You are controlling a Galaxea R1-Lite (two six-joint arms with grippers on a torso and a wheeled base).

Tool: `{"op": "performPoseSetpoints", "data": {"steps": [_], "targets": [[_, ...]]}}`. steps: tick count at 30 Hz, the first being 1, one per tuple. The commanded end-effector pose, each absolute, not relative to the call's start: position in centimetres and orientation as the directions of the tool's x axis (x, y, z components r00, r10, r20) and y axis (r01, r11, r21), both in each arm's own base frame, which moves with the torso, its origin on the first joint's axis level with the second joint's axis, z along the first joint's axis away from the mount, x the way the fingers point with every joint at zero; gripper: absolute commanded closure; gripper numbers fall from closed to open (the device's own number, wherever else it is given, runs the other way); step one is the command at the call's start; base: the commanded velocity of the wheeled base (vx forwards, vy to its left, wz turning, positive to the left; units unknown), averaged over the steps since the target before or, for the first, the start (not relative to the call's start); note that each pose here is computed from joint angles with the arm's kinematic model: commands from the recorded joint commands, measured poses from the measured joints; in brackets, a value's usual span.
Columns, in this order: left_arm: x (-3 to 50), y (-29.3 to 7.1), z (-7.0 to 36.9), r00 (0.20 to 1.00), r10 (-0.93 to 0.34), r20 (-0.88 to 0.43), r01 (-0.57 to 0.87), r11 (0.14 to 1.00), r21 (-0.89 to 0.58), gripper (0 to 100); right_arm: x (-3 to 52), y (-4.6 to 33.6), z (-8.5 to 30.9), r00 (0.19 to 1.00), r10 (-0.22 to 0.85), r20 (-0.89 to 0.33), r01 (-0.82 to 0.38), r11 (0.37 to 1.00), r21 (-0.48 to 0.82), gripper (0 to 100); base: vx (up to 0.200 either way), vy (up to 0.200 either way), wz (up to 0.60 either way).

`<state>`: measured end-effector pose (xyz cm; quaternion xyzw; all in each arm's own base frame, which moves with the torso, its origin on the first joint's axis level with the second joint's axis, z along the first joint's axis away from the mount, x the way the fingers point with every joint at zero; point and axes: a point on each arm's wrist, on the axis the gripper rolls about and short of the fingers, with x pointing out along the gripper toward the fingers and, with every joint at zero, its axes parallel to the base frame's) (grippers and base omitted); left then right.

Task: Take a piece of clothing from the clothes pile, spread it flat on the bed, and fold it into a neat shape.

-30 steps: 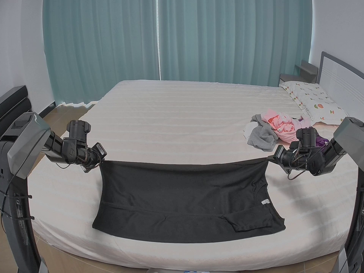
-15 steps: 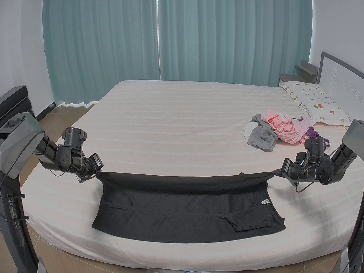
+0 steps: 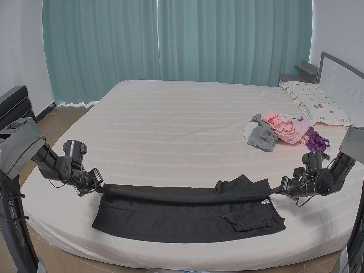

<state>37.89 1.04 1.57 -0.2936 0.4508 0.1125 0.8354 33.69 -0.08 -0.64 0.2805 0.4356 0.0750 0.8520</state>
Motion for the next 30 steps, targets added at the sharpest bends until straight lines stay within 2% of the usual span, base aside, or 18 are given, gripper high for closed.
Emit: {"op": "performPoseSetpoints", "data": {"steps": [1, 6, 12, 13, 16, 17, 22, 25, 30], "targets": [[37.1, 0.9, 0.6, 0.531, -0.08, -0.843, -0.46, 0.809, -0.366, 100, 33.0, -0.1, -1.9, 0.573, 0.373, -0.729, 0.128, 0.839, 0.53, 100, 0.0, 0.0, 0.0], [36.0, 0.8, -0.2, 0.493, -0.081, -0.866, -0.44, 0.836, -0.328, 100, 32.8, -0.1, -2.5, 0.558, 0.369, -0.743, 0.119, 0.85, 0.512, 100, 0.0, 0.0, 0.0], [35.9, 0.8, -0.4, 0.485, -0.082, -0.871, -0.44, 0.837, -0.325, 100, 32.8, -0.1, -2.7, 0.553, 0.368, -0.747, 0.125, 0.85, 0.511, 100, 0.0, 0.0, 0.0], [35.8, 0.8, -0.5, 0.481, -0.083, -0.873, -0.44, 0.838, -0.323, 0, 32.8, -0.1, -2.8, 0.551, 0.367, -0.75, 0.126, 0.851, 0.509, 100, 0.0, 0.0, 0.0], [35.9, 0.7, -0.9, 0.473, -0.083, -0.877, -0.441, 0.839, -0.318, 0, 32.8, 0.0, -2.9, 0.549, 0.368, -0.75, 0.126, 0.851, 0.509, 100, 0.0, 0.0, 0.0], [35.9, 0.7, -0.9, 0.474, -0.083, -0.876, -0.441, 0.839, -0.318, 0, 32.8, 0.0, -2.9, 0.548, 0.368, -0.751, 0.128, 0.851, 0.51, 0, 0.0, 0.0, 0.0], [36.1, 0.7, -0.3, 0.493, -0.086, -0.866, -0.435, 0.838, -0.331, 0, 33.2, -0.1, -1.8, 0.578, 0.37, -0.727, 0.123, 0.841, 0.526, 0, 0.0, 0.0, 0.0], [37.3, 0.7, 0.6, 0.554, -0.084, -0.828, -0.423, 0.828, -0.367, 0, 34.4, -0.1, -0.5, 0.624, 0.373, -0.687, 0.157, 0.801, 0.577, 0, 0.0, 0.0, 0.0], [39.9, 0.8, 1.4, 0.629, -0.084, -0.773, -0.45, 0.772, -0.45, 0, 35.8, 0.4, -0.7, 0.638, 0.377, -0.671, 0.194, 0.765, 0.614, 0, 0.0, 0.0, 0.0]]}}
